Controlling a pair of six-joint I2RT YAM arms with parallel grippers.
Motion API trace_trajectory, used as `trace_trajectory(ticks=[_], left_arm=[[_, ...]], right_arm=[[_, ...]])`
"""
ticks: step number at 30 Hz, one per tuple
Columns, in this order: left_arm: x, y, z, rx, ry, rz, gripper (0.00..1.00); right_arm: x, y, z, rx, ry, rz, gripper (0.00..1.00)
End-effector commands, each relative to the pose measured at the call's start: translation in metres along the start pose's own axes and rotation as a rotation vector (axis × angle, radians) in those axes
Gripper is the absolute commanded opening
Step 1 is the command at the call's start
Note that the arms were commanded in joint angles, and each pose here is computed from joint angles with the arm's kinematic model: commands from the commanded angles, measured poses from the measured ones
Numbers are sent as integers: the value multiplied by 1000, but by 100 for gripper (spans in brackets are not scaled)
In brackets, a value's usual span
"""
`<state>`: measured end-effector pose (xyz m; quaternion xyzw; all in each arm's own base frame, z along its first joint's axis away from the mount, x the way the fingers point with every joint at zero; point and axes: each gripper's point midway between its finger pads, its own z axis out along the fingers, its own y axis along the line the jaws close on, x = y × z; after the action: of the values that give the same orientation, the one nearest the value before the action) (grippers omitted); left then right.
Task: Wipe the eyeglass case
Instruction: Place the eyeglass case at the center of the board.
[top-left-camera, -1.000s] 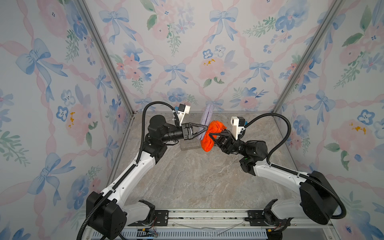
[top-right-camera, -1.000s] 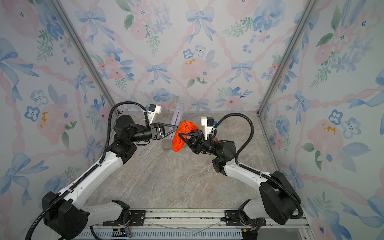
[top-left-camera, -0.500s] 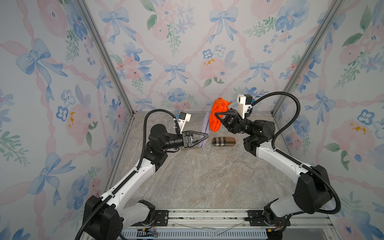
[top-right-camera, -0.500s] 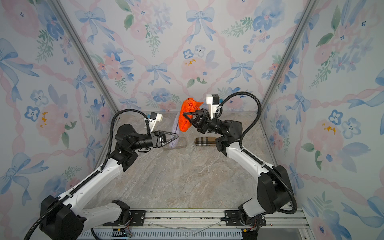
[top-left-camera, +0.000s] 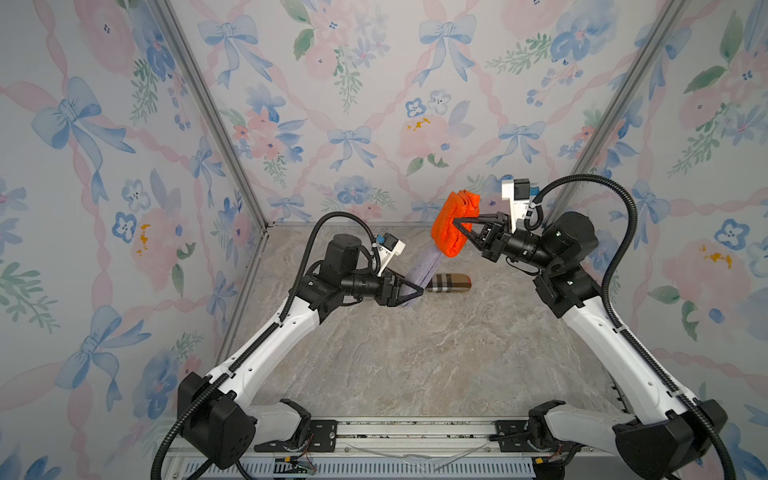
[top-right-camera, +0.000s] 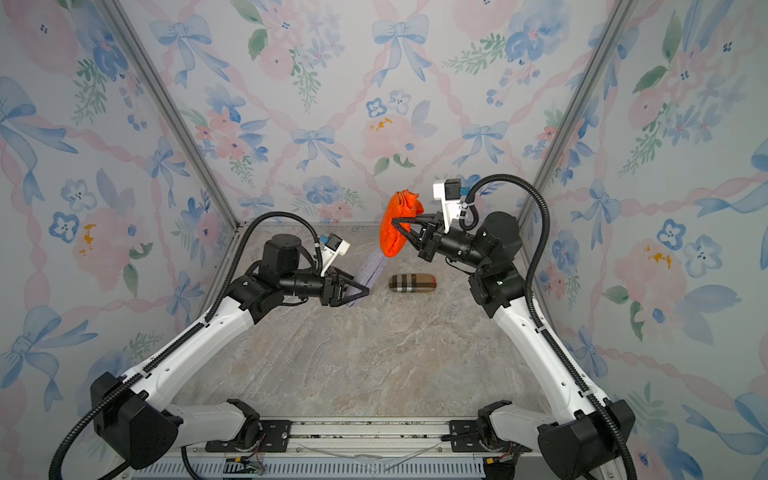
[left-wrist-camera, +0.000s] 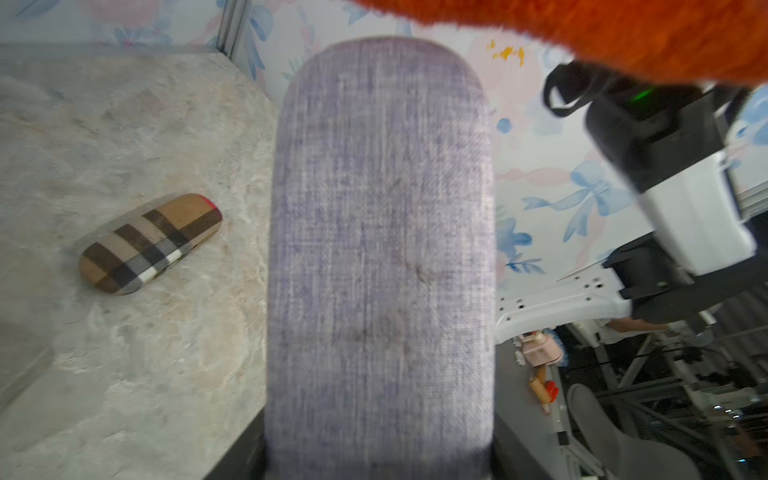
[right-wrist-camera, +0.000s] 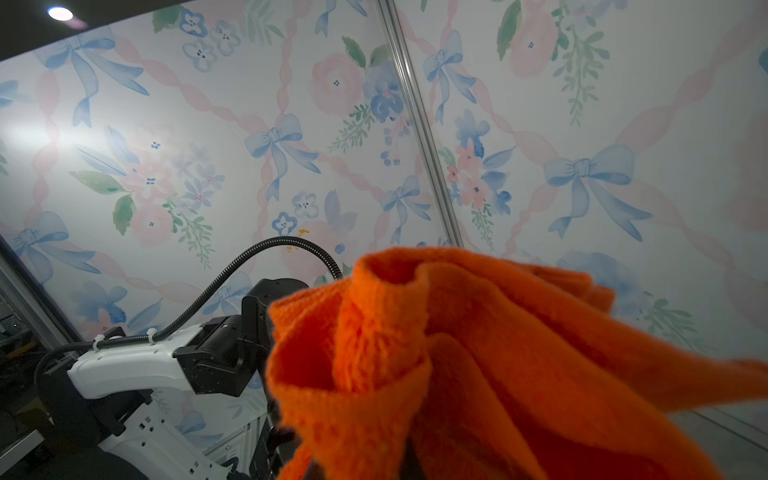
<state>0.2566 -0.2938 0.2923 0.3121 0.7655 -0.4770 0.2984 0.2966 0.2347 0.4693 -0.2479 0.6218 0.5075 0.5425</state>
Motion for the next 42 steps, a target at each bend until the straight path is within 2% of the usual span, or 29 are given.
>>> trace_trajectory(ticks=[1, 6, 8, 12, 16, 19, 33, 37, 42], left_arm=[[30, 28, 20, -149, 135, 254, 18], [74, 64, 59, -268, 344, 523, 15], [90, 80, 69, -306, 419, 580, 14], [129, 106, 81, -298, 569, 679, 14], [152, 114, 95, -252, 631, 674, 15], [170, 117, 106, -210, 695, 742, 16], [220, 128, 124, -141, 822, 726, 20], [226, 125, 125, -124, 827, 701, 26], [231, 127, 125, -146, 847, 696, 43]], right_arm=[[51, -40, -24, 254, 208, 69, 0], [85, -83, -52, 488, 312, 169, 0], [93, -93, -62, 549, 343, 185, 0], [107, -95, -72, 583, 388, 177, 0], [129, -106, -74, 592, 430, 209, 0], [139, -114, -71, 594, 444, 231, 0], [146, -126, -67, 592, 456, 232, 0], [144, -126, -69, 597, 449, 226, 0], [149, -130, -73, 614, 457, 218, 0]])
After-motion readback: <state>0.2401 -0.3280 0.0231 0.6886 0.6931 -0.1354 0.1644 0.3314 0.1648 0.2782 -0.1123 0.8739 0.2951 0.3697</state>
